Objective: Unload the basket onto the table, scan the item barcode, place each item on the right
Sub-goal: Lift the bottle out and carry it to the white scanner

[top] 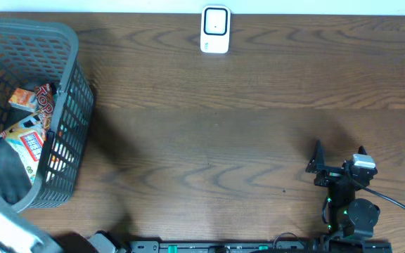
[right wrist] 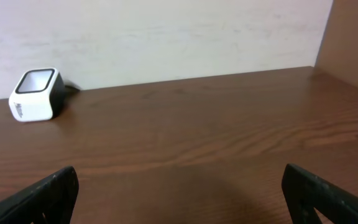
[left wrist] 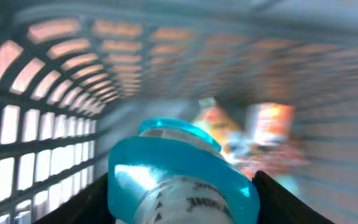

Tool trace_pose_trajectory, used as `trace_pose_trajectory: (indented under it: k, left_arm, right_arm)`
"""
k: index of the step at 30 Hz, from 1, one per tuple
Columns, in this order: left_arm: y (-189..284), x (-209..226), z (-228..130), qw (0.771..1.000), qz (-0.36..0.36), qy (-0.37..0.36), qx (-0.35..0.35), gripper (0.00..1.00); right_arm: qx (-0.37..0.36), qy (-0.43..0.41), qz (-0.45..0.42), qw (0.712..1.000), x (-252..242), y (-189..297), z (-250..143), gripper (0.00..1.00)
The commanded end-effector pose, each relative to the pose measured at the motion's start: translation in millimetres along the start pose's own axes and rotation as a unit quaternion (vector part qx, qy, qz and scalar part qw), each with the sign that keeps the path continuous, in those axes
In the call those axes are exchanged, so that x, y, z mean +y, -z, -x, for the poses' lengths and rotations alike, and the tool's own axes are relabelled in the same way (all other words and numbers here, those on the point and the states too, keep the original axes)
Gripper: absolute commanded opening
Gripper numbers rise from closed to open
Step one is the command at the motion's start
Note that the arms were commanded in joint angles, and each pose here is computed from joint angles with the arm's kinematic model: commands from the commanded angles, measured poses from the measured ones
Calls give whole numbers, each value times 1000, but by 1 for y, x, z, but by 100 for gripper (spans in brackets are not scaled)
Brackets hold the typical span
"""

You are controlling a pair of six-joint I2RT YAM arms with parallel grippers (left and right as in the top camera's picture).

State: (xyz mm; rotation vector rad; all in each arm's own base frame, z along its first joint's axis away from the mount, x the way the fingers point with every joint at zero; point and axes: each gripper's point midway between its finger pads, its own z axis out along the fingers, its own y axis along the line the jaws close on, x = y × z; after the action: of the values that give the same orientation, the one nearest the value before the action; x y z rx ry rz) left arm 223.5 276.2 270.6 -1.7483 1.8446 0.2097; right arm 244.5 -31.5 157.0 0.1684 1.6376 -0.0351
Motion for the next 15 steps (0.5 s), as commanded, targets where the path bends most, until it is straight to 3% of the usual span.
trace_pose_trajectory:
  k: [1,3,6,10,15]
  left_arm:
    - [95,-60,2,973,-227,16,-27,60]
    - [151,-86,-3,938,-344,31,-28,60]
    - [204,-110,-21,894,-448,25,-1,60]
    - [239,-125,-54,862,-504,2,49,60]
    - [266,-150,-123,823,-545,-78,142,60]
  right_arm:
    - [-1,-1,1,1000,0,0,0,99]
    - [-1,-1,1,1000,0,0,0,99]
    - [-1,-1,1,1000,0,0,0,99]
    - [-1,-1,1,1000,0,0,0,99]
    - [-1,-1,1,1000,0,0,0,99]
